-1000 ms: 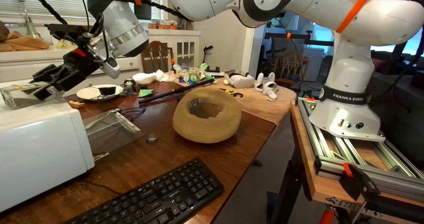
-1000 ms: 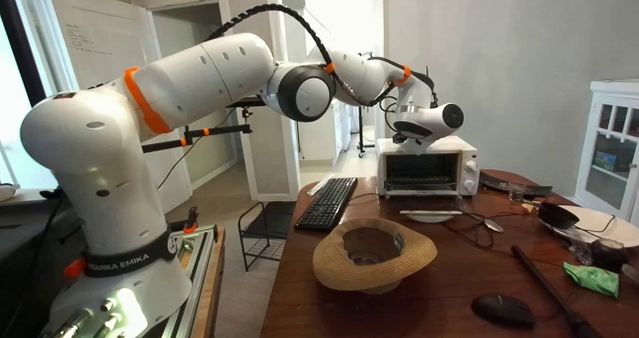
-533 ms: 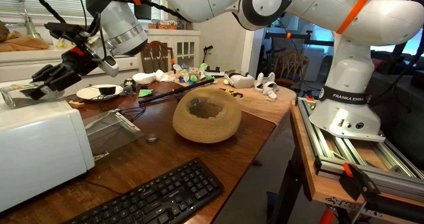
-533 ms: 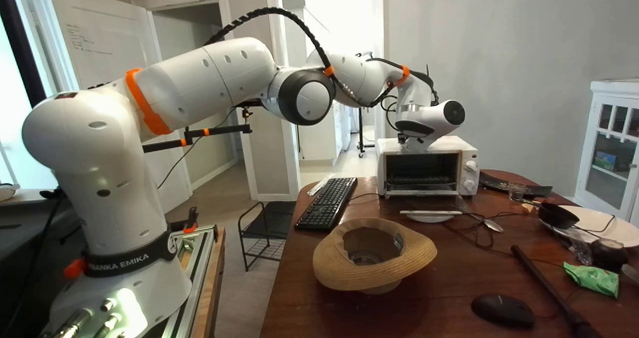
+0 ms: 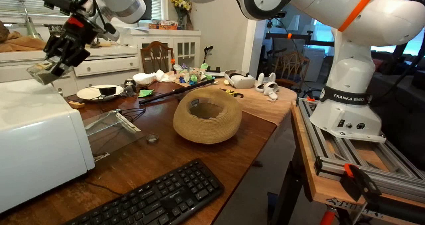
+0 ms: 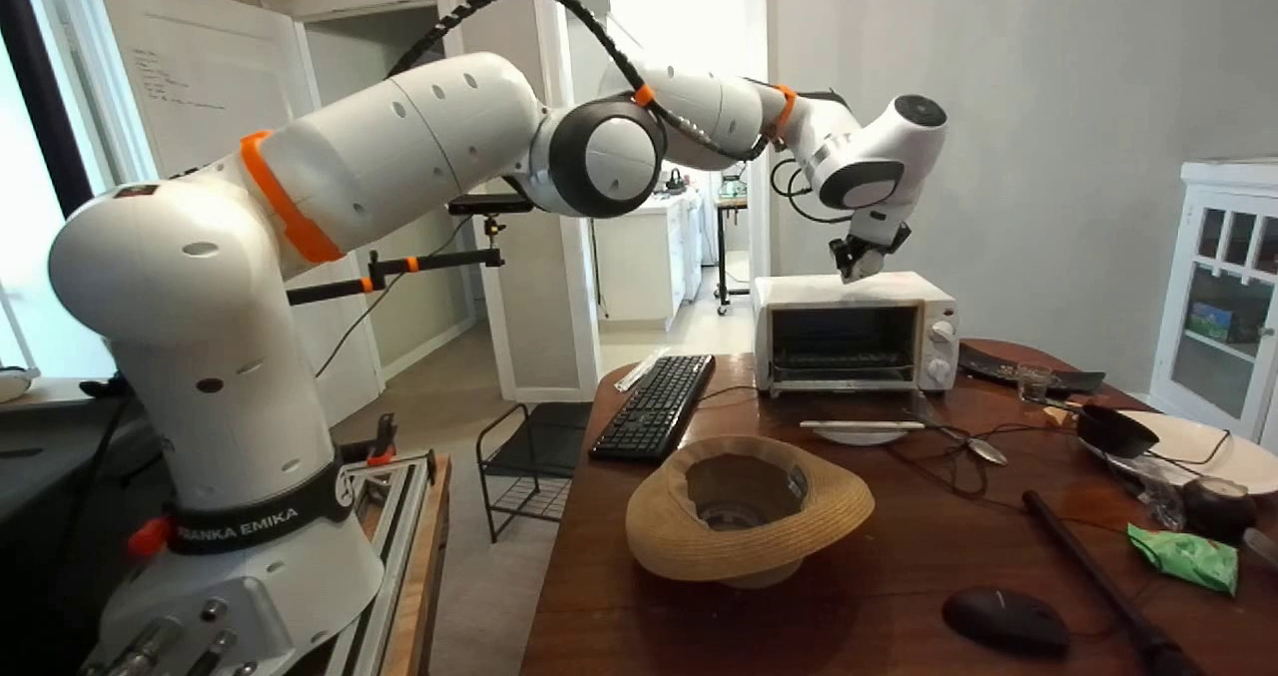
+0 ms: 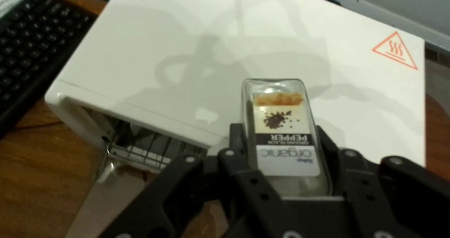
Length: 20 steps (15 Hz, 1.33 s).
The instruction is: Remove the bottle from the top of the oven grill
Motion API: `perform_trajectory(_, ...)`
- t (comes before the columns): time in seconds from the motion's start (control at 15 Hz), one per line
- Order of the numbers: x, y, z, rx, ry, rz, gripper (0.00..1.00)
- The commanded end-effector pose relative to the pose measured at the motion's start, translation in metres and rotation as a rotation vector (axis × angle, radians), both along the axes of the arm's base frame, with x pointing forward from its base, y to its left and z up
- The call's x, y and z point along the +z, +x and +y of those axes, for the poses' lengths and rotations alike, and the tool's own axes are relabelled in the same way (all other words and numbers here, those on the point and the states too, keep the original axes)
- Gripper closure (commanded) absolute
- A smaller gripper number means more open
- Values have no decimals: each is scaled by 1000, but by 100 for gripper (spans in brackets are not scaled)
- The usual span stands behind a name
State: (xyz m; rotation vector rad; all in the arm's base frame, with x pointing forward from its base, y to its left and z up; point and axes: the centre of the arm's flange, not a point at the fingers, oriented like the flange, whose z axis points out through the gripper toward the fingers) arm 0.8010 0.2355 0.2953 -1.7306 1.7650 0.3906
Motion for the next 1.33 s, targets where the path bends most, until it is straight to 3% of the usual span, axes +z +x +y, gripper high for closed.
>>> perform_trajectory(0.0,52,17,-19,-22,-209,-25,76)
perform_trajectory(0.27,85,9,-58,-40,-428,16,76)
perform_trajectory(0.6,86,-2,-100,-26,-681,137,76)
perform_trajectory(0.8,64,-10,-118,-3,-812,239,76)
perform_trajectory(1.27,-32,-26,-134,80,-1061,508,76)
